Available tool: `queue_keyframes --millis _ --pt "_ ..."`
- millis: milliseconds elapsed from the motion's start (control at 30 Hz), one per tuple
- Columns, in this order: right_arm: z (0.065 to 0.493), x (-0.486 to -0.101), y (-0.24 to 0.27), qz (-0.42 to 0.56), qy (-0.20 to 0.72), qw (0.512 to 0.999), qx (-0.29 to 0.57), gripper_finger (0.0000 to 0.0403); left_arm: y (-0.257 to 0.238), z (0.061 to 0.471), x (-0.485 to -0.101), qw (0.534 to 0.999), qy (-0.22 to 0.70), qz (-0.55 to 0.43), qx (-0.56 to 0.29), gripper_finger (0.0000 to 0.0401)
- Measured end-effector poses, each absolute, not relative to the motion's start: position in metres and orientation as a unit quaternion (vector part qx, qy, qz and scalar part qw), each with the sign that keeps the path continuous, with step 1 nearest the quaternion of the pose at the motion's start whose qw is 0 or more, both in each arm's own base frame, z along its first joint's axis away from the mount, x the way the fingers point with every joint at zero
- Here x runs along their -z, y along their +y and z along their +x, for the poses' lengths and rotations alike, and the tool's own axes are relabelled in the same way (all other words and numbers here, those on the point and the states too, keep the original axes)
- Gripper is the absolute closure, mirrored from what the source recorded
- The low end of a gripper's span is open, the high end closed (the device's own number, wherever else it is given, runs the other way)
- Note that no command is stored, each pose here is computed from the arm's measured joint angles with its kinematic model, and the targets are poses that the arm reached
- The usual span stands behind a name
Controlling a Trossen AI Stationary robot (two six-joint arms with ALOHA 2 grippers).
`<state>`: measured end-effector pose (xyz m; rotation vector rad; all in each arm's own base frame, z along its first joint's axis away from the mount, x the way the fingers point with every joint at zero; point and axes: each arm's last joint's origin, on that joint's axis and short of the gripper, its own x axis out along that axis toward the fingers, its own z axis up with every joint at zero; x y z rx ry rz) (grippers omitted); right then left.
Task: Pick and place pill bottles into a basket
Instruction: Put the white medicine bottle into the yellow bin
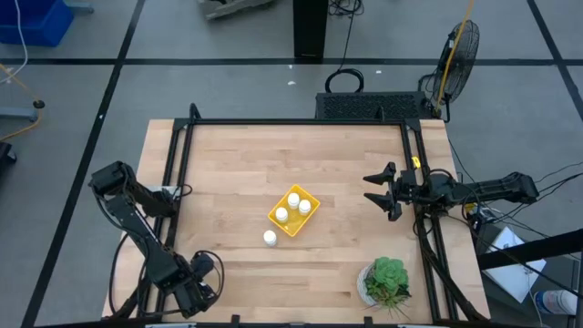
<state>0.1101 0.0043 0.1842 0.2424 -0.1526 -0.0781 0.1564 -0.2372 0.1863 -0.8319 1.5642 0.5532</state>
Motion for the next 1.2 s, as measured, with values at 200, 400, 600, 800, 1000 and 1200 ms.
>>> queue_keyframes --millis 200,400,600,800,1000,1200 --pt "0.110 -0.184 0.004 0.121 -0.075 0.989 0.039 0.0138 -0.237 0.156 -0.186 0.596 0.680 -0.357 -0.234 0.0196" --pt "0.110 -0.184 0.004 0.121 -0.075 0.989 0.039 0.0138 -0.238 0.156 -0.188 0.603 0.686 -0.345 -0.215 0.0243" --pt "0.110 -0.184 0.004 0.121 -0.074 0.989 0.039 0.0138 -0.233 0.164 -0.188 0.619 0.681 -0.334 -0.203 0.0243" --pt "0.110 -0.183 0.004 0.120 -0.070 0.990 0.040 0.0138 -0.218 0.183 -0.191 0.645 0.674 -0.305 -0.189 0.0243" --pt "0.110 -0.182 0.004 0.120 -0.066 0.990 0.042 0.0138 -0.195 0.210 -0.212 0.672 0.674 -0.253 -0.174 0.0243" --pt "0.110 -0.182 0.004 0.119 -0.064 0.990 0.043 0.0138 -0.175 0.235 -0.259 0.705 0.659 -0.206 -0.162 0.0243"
